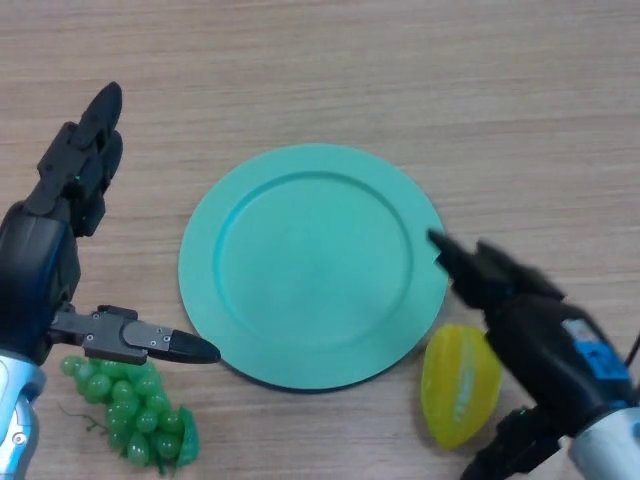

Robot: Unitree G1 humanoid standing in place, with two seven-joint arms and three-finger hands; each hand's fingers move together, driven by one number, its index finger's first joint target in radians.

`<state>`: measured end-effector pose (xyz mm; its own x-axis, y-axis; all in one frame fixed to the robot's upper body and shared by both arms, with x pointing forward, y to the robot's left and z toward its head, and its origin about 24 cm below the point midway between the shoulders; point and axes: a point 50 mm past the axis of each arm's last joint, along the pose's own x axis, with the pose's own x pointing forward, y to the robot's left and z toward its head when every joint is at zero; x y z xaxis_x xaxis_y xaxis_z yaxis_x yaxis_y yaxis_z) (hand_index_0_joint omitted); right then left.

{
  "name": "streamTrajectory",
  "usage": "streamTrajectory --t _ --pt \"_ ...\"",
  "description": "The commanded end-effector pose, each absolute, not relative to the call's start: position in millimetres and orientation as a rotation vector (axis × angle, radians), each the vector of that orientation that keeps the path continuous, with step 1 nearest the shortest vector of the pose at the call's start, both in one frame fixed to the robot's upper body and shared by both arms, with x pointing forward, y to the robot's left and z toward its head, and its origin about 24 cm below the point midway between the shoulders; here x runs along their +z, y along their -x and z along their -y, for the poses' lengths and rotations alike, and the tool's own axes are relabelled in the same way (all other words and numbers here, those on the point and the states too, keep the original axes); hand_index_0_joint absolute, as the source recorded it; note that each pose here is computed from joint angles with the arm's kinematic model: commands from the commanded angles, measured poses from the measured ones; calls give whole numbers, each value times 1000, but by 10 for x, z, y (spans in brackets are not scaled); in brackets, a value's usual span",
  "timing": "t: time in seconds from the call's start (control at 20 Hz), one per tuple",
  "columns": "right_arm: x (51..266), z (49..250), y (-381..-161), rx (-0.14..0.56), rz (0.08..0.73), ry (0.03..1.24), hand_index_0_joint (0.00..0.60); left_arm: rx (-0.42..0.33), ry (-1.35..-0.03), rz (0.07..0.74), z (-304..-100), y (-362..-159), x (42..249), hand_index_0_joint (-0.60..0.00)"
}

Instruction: Pick up the yellow starfruit and place it on the plate

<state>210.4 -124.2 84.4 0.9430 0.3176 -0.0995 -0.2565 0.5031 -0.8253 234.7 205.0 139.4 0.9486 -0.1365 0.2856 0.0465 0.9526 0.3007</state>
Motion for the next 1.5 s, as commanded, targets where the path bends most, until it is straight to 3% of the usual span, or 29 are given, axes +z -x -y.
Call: streamTrajectory --t 0.05,0.3,0.45,0.55,0.9,1.2,1.5 --pt "978 1221 -2135 280 185 952 0 -67 -355 501 -2107 -2268 1696 0" --pt "887 1255 -2252 240 162 939 0 -68 -352 499 -2122 -2257 1683 0" --pt "977 1381 -2379 136 205 966 0 -34 -354 527 -2198 -2246 1721 0" --pt "979 1414 -2409 114 202 954 0 -20 -359 531 -2207 -2242 1718 0" --pt "884 1470 -2379 86 170 977 0 -8 -367 532 -2223 -2224 1748 0" --pt "759 1418 -2331 107 140 937 0 -16 -366 516 -2204 -2225 1730 0" --pt "671 1213 -2279 150 108 768 0 -26 -347 493 -2195 -2225 1721 0"
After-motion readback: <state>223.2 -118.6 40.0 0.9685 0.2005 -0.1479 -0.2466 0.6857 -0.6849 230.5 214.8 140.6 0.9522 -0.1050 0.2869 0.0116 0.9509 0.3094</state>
